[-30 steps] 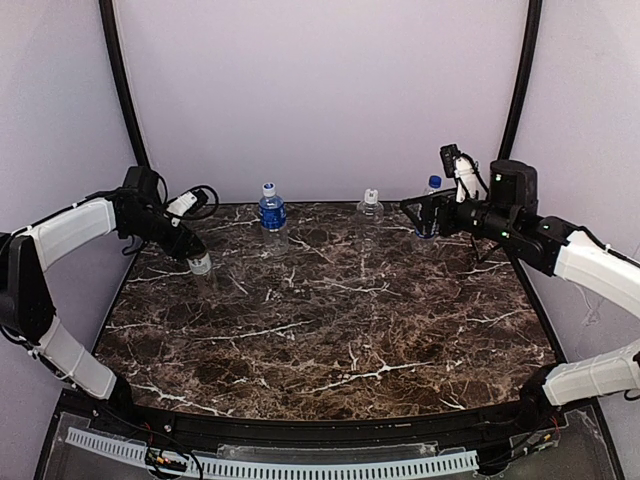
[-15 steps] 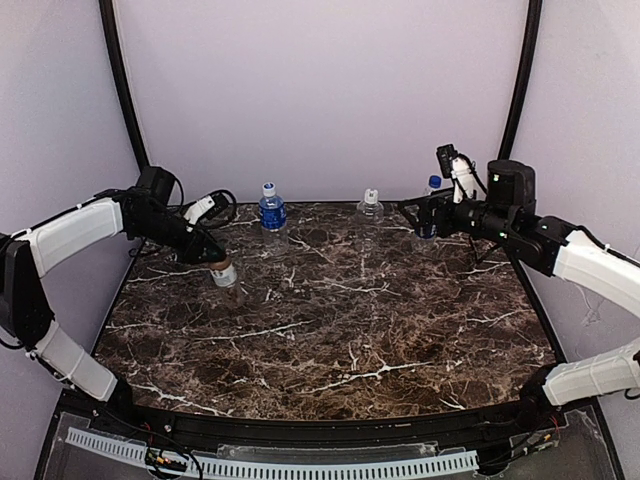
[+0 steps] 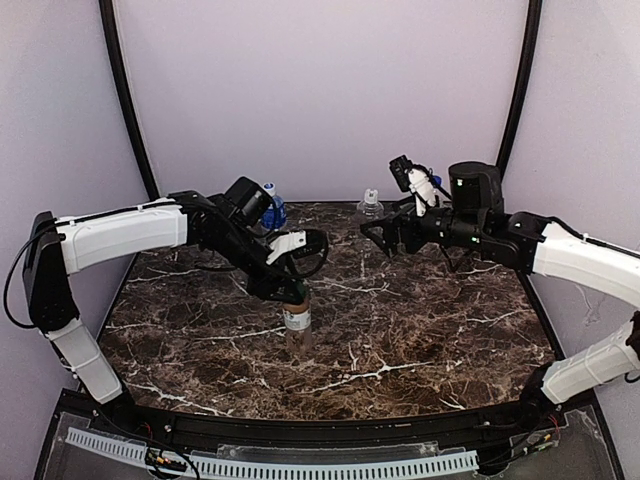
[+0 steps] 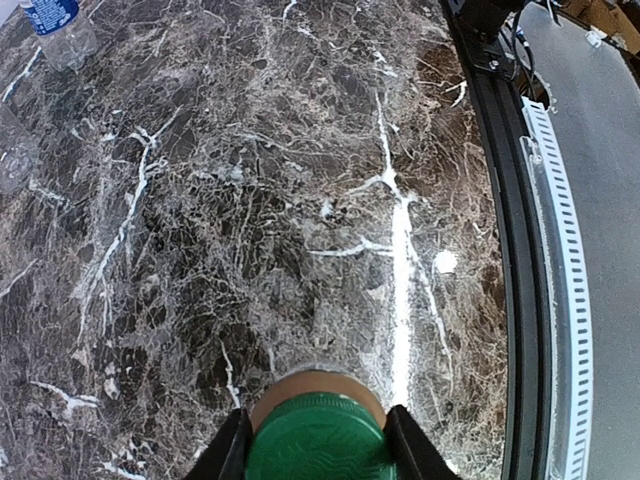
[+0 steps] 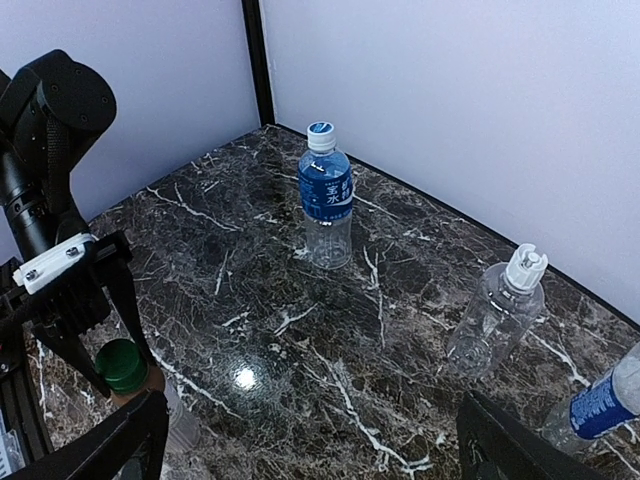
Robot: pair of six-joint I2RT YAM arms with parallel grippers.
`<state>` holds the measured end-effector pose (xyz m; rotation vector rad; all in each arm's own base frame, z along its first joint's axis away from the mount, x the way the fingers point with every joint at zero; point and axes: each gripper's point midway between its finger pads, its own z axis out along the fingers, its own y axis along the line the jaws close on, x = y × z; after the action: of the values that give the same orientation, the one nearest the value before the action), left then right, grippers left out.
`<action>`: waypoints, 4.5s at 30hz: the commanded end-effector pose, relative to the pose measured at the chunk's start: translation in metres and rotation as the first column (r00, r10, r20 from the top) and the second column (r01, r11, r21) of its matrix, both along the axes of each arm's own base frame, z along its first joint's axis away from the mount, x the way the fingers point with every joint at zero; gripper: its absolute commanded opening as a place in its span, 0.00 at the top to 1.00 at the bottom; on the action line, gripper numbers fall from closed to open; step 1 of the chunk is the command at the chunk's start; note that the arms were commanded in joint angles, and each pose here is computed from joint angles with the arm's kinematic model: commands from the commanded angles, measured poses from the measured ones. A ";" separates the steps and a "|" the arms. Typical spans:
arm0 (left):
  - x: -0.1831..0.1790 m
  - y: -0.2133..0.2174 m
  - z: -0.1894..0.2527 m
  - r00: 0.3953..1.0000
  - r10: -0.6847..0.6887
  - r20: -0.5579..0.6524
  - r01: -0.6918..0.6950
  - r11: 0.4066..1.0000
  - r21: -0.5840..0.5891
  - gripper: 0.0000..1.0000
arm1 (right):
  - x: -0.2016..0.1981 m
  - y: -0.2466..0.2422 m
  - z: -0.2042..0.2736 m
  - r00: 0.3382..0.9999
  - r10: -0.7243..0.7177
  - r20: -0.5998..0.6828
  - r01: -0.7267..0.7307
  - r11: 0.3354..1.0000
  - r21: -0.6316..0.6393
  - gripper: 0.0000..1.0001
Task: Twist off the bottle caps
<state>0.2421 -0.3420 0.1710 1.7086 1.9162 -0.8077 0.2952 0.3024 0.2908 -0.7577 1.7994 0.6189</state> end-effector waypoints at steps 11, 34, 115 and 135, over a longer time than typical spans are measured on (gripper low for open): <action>0.059 -0.014 0.018 0.932 0.142 0.335 -0.175 0.982 0.069 0.99 | -0.008 0.018 0.024 0.995 0.063 0.082 -0.064 0.998 0.014 0.01; 0.036 -0.023 0.017 0.975 0.159 0.155 -0.164 0.986 0.020 0.07 | -0.010 0.012 0.024 1.000 0.009 0.006 -0.009 1.000 0.001 0.01; -0.009 0.194 -0.007 0.568 0.820 0.066 -0.655 0.499 -0.568 0.05 | -0.018 0.143 -0.095 0.890 -0.174 -0.421 -0.030 0.900 -0.435 1.00; -0.046 0.147 0.048 0.856 0.394 0.333 -0.280 0.897 -0.342 0.10 | -0.094 0.237 0.056 0.801 0.514 -0.307 -0.446 0.854 0.267 1.00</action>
<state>0.1954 -0.1983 0.2249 1.1362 1.6421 -0.5762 0.2181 0.5233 0.3309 -1.0008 1.9564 1.2088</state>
